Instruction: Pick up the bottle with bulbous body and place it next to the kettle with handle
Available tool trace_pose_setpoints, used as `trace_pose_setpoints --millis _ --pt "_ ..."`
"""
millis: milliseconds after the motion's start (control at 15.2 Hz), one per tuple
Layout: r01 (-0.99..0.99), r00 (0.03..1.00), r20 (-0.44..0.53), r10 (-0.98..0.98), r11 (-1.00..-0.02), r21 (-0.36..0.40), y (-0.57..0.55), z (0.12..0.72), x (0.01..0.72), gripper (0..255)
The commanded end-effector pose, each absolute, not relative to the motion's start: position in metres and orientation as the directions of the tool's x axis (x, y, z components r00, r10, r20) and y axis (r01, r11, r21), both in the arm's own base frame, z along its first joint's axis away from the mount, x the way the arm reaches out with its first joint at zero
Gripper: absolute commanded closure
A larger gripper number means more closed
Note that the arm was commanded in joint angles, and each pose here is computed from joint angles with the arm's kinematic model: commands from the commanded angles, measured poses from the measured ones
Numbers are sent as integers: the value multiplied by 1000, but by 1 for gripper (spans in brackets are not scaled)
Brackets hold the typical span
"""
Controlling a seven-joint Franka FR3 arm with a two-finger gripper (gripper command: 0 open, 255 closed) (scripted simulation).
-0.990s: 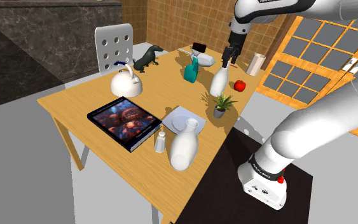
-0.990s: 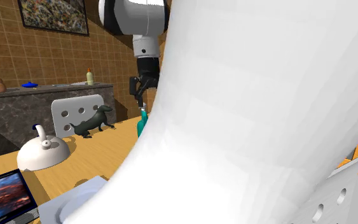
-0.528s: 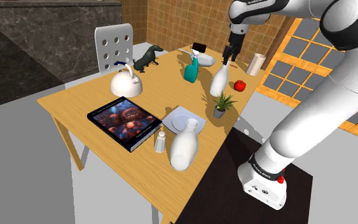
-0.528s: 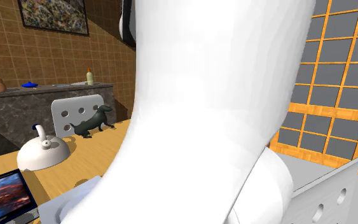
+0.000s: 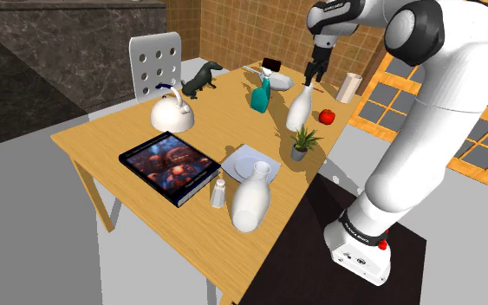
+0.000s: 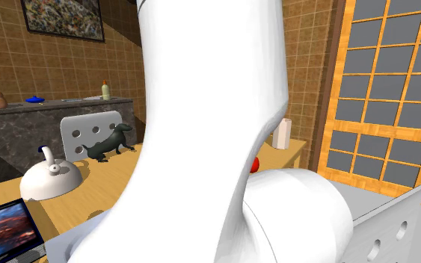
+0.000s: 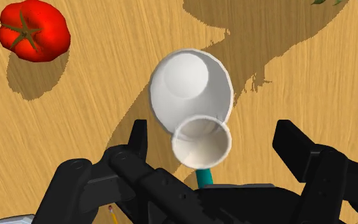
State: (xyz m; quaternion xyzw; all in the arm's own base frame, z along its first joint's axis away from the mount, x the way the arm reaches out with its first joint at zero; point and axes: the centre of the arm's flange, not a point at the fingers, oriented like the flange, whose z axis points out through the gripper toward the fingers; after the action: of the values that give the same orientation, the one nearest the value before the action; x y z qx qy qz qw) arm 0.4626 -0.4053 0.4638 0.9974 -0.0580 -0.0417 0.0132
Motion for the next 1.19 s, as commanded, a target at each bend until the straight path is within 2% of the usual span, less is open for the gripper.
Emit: trace_pose_setpoints --millis 0,330,858,924,1122 --pt "-115 990 -82 -117 -993 32 -410 454 462 0" --pt "-115 990 -82 -117 -993 32 -411 425 460 0" --pt "-115 990 -82 -117 -993 32 -411 425 460 0" --pt "-115 990 -82 -117 -993 32 -411 425 460 255" --pt "-115 990 -82 -117 -993 32 -411 425 460 255"
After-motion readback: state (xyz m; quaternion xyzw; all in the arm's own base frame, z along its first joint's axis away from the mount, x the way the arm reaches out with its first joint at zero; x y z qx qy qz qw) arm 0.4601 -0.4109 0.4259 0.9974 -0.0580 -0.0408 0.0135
